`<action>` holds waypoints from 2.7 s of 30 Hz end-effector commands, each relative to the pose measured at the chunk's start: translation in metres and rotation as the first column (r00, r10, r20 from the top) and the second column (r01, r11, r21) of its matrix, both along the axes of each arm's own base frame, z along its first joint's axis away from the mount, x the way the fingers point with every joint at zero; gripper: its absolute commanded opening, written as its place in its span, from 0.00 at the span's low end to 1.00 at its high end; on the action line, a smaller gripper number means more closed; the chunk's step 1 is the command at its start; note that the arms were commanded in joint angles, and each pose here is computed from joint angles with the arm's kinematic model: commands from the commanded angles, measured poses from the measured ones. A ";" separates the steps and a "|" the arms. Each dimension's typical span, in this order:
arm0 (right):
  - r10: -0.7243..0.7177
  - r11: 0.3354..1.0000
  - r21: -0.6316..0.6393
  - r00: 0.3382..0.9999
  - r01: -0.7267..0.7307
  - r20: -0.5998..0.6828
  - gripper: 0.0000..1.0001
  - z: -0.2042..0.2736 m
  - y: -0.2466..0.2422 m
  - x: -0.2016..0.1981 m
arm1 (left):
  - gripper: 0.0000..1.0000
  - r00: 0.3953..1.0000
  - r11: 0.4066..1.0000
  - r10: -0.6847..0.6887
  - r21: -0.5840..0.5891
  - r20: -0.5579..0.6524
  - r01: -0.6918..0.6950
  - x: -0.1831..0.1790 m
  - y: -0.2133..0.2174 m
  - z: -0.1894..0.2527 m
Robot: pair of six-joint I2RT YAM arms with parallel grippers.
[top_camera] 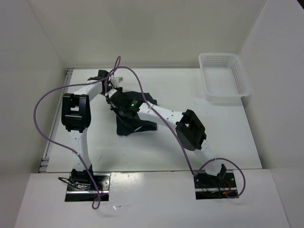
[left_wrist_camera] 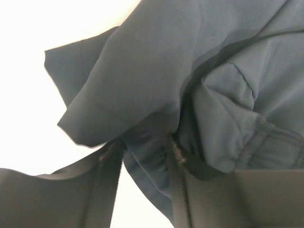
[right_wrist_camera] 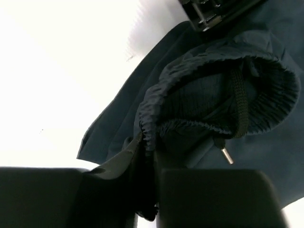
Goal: Fold and stack the shorts
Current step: Fold the shorts
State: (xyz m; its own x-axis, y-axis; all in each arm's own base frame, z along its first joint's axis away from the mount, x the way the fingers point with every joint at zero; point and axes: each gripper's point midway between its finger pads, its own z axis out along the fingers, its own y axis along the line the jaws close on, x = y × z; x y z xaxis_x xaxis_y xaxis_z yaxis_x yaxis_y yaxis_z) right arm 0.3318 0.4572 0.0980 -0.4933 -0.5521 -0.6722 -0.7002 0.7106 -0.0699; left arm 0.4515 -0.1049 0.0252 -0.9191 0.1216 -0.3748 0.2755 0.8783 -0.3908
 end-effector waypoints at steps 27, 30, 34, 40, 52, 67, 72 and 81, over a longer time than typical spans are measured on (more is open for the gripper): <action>-0.269 0.958 0.073 0.957 0.277 -0.107 0.76 0.010 -0.133 -0.025 | 0.77 0.998 1.000 -0.015 0.019 0.063 0.014 -0.042 -0.001 0.087; -0.290 0.953 0.054 0.948 0.299 -0.133 0.80 -0.007 -0.145 -0.037 | 0.79 0.998 1.000 -0.015 0.019 0.055 0.014 -0.038 -0.001 0.077; -0.327 0.939 0.062 0.936 0.337 -0.133 0.82 -0.016 -0.154 -0.041 | 0.79 0.997 0.998 -0.044 0.044 0.060 0.041 -0.030 -0.014 0.062; -0.377 0.922 0.027 0.911 0.386 -0.166 0.82 -0.049 -0.156 -0.042 | 0.74 0.997 0.998 -0.064 0.020 0.046 0.063 -0.027 -0.023 0.050; -0.509 0.857 0.020 0.853 0.514 -0.115 0.20 -0.076 -0.165 -0.021 | 0.33 0.994 0.997 -0.076 -0.013 0.078 0.077 -0.013 -0.031 0.046; -0.530 0.839 0.122 0.847 0.530 -0.037 0.08 -0.036 -0.193 -0.035 | 0.11 0.996 0.995 -0.001 -0.095 0.084 0.009 -0.009 0.003 0.090; -0.440 0.891 0.095 0.896 0.443 -0.050 0.33 -0.041 -0.188 -0.042 | 0.44 0.999 0.996 -0.002 -0.092 -0.048 -0.003 -0.023 0.003 0.040; -0.293 0.932 0.224 0.956 0.286 -0.002 0.69 0.019 -0.179 -0.054 | 0.84 0.993 0.993 -0.008 -0.113 0.121 0.022 -0.016 0.000 0.110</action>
